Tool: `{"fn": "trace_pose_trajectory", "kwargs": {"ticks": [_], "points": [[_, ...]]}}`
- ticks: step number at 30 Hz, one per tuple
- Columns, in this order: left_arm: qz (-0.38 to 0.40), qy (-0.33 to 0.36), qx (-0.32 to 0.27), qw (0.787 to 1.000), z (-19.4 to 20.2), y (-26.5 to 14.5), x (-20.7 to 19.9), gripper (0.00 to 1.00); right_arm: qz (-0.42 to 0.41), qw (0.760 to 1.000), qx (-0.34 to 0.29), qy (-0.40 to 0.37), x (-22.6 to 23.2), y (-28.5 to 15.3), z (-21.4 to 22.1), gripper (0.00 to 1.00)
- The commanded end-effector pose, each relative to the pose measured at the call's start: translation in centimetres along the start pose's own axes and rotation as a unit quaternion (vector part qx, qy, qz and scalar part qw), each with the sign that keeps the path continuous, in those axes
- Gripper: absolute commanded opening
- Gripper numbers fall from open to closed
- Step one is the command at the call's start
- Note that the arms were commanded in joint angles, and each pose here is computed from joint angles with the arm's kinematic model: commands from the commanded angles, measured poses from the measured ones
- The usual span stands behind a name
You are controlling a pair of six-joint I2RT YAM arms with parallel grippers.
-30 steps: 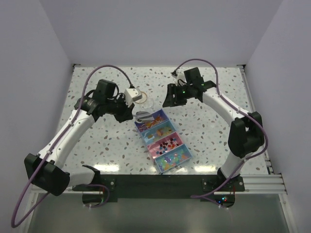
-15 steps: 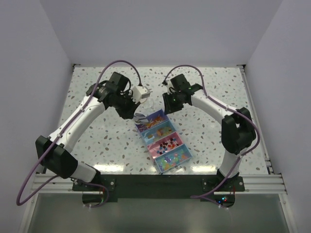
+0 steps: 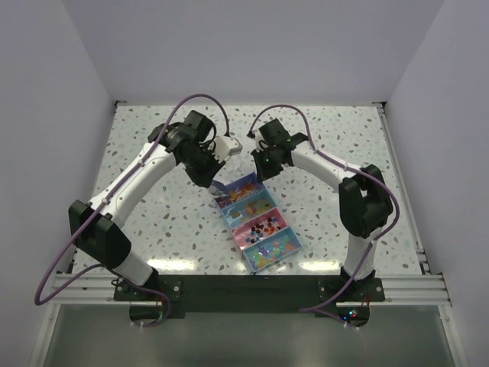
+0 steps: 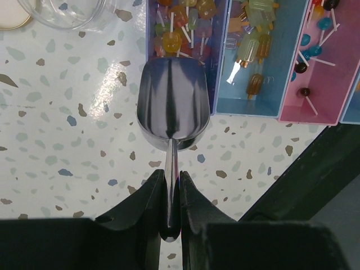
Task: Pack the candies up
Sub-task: Scoop the fake candies from the storage box.
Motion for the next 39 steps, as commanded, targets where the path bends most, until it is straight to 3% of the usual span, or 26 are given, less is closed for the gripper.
{"fn": "trace_pose_trajectory", "kwargs": {"ticks": [1,21,39], "points": [[-0.013,0.002,-0.004,1.0,-0.8,-1.0,-0.5,0.0,0.023,0.999,-0.01,-0.023,0.0,-0.3,-1.0,0.0],[-0.072,0.034,0.038,0.996,-0.7,-0.6,-1.1,0.0,0.057,0.996,-0.014,-0.062,0.5,-0.5,-1.1,0.0],[-0.058,0.049,0.095,0.993,-1.3,4.5,-2.2,0.0,0.031,0.998,-0.026,-0.041,1.5,-0.2,-1.0,0.0]]}}
Point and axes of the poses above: each gripper's point midway between its finger pads, its own y axis out along the fingers, its own x axis along the line the jaws close on, z = x × y, the point moved 7 cm from there along -y, back along the fingers, and after that the axes turned 13 degrees about -y, right-handed, at the moved point
